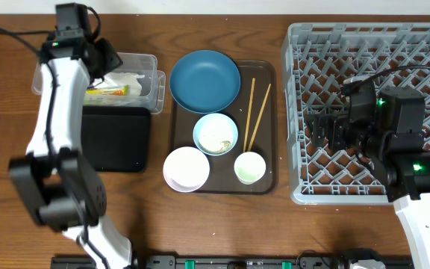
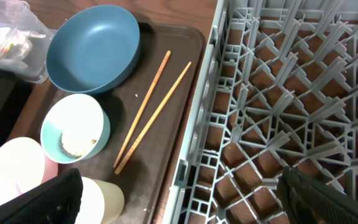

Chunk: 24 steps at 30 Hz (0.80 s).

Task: Sort waste into correct bins and load items into the dishwasher rack
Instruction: 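Carry the wrapper and tissue left and drop them into the clear bin, then grasp the white cup with the left gripper and lift it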

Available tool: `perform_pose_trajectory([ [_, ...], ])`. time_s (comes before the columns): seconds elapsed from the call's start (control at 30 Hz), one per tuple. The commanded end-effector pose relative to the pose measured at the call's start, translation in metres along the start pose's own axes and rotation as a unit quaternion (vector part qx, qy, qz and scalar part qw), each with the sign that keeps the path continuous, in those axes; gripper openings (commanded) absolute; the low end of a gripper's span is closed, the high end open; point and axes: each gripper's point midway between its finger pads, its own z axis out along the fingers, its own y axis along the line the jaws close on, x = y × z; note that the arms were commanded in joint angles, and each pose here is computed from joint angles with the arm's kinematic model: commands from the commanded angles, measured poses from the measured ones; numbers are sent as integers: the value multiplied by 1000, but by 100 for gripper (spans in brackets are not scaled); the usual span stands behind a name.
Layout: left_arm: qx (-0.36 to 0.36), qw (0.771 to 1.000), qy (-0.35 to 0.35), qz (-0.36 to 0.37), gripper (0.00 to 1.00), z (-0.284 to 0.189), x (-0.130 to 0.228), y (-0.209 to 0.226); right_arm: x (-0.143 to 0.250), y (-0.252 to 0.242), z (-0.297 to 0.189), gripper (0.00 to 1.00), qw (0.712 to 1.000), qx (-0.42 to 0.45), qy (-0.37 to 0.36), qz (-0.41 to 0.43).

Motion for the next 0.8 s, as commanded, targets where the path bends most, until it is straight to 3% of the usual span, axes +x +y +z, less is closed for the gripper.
perform_pose_trajectory([
  [0.0,64,996,-5,69,63,-43,8,-33,-7,5,-4,99,1000,-7,-9,-11],
  [0.27,99,979,68,163,66,-75,74,-77,-7,5,-4,99,1000,-7,-9,-11],
  [0.5,117,951,128,256,66,-86,137,-115,-7,5,-3,99,1000,-7,-8,-11],
  [0.77,117,927,184,306,66,-96,192,-130,-2,4,0,99,1000,-6,5,-1],
])
